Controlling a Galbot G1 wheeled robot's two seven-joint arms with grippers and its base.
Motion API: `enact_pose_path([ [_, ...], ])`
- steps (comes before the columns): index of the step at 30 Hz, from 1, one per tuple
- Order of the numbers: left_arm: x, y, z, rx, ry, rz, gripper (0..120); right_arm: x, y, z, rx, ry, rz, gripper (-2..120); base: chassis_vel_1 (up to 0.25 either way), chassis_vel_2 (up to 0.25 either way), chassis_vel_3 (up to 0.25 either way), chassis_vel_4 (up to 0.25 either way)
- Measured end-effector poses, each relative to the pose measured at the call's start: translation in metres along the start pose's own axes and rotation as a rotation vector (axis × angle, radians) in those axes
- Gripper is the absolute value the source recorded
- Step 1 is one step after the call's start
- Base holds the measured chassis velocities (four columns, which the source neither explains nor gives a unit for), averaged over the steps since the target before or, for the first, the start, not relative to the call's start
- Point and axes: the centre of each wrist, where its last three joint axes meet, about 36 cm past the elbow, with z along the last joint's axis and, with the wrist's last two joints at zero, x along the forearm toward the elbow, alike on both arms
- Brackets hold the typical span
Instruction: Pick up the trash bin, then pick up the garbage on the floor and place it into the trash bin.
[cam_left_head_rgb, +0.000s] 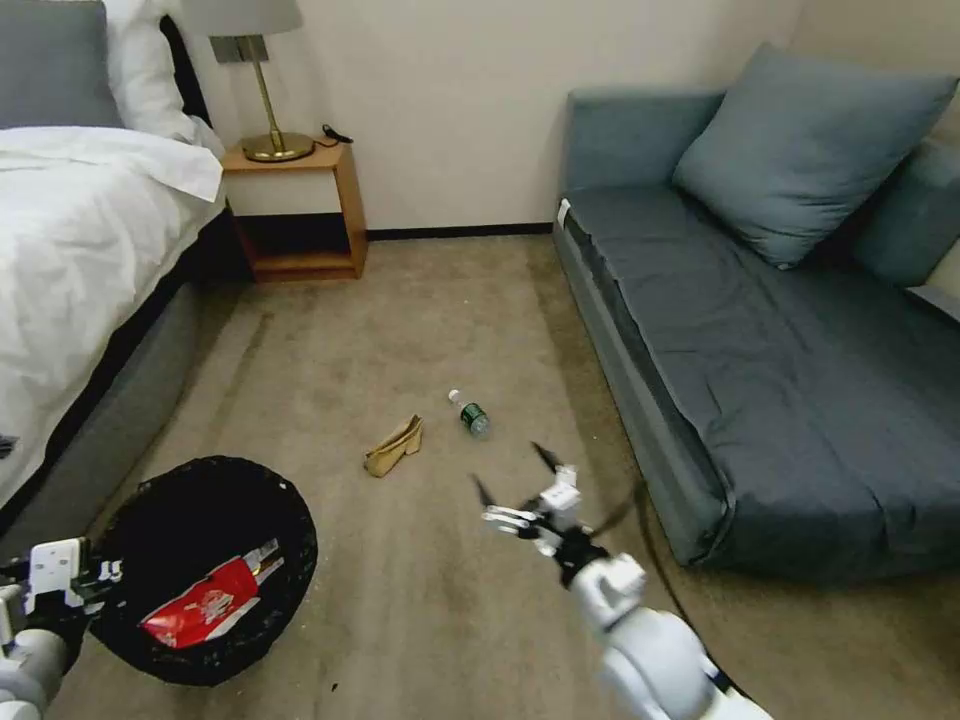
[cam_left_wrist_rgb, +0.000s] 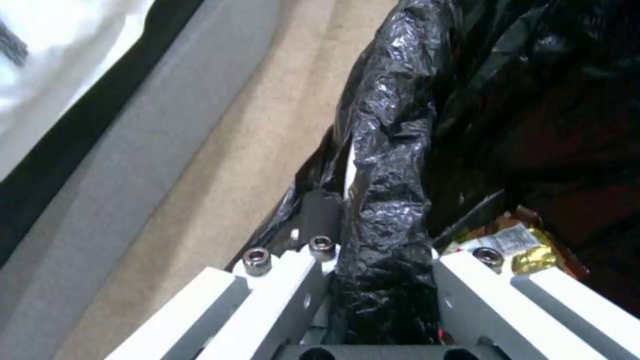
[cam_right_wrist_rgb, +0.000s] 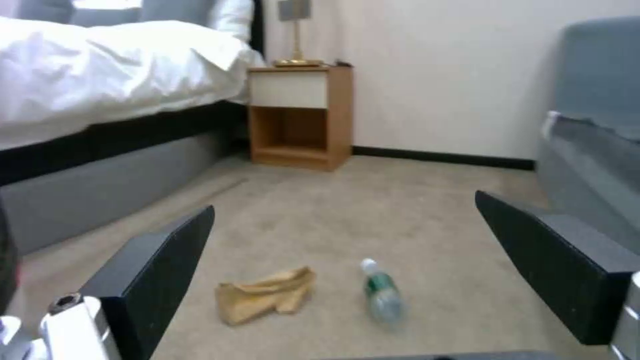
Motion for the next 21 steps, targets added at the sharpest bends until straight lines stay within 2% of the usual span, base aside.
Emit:
enact_pose_path([
  [9,0.000,0.008,0.007,0.018,0.021,-0.016,3,0.037,-0.002,0.024,0.005,0.017,0.086,100,0.000,0.000,0.000,0.000],
  [21,0.000,0.008,0.006,0.002,0.027,-0.021,3,0.037,0.012,0.032,0.005,0.046,0.095,100,-0.005,0.006,0.003,-0.002],
])
